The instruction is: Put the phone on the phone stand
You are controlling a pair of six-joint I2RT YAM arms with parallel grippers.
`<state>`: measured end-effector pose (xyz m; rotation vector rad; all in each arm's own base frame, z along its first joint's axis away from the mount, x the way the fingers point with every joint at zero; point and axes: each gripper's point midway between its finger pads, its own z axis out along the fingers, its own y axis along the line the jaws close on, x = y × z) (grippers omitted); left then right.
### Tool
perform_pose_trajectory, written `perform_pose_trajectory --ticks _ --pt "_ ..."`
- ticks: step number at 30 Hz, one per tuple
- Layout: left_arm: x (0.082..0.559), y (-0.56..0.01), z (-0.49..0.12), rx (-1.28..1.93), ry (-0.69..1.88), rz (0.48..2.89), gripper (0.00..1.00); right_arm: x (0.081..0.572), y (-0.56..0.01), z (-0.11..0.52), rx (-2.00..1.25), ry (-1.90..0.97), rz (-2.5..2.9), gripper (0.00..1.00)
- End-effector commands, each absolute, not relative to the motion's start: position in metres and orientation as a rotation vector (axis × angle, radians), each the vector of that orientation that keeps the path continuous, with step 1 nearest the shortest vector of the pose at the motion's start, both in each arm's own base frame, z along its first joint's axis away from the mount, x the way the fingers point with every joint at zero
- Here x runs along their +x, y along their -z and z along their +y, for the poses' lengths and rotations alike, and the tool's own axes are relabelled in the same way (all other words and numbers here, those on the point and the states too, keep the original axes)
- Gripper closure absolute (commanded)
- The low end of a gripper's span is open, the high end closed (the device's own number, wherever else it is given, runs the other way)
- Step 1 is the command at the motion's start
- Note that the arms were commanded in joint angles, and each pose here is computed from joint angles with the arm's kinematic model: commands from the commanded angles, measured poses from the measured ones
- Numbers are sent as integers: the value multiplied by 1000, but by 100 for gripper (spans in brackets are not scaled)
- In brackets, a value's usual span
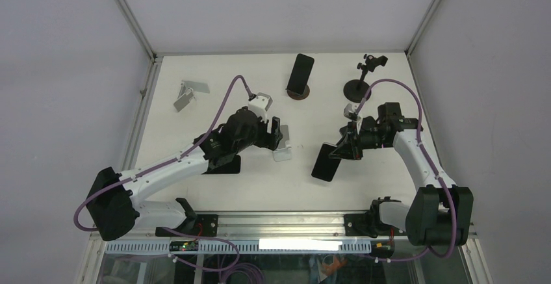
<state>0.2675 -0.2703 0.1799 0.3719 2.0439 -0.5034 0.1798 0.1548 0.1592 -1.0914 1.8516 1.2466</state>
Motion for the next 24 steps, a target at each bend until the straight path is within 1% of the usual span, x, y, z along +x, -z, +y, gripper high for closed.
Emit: perform_pose_trajectory --ticks 1,8,13,18,24 --pt "274 -188 -273 330 509 2045 26 190 -181 157 -1102 -1210 1768 100" --pt "274 -183 -266 342 531 2055 24 191 -181 157 -1100 -1211 1767 100" --pt "271 -187 -264 355 613 2057 22 198 -186 158 -1123 -1197 1739 100" --pt "262 -194 -252 381 628 2078 21 208 -194 178 -1292 -1193 1724 100" --pt "248 -208 -231 392 604 2075 20 234 -227 206 -1481 -1187 1647 100"
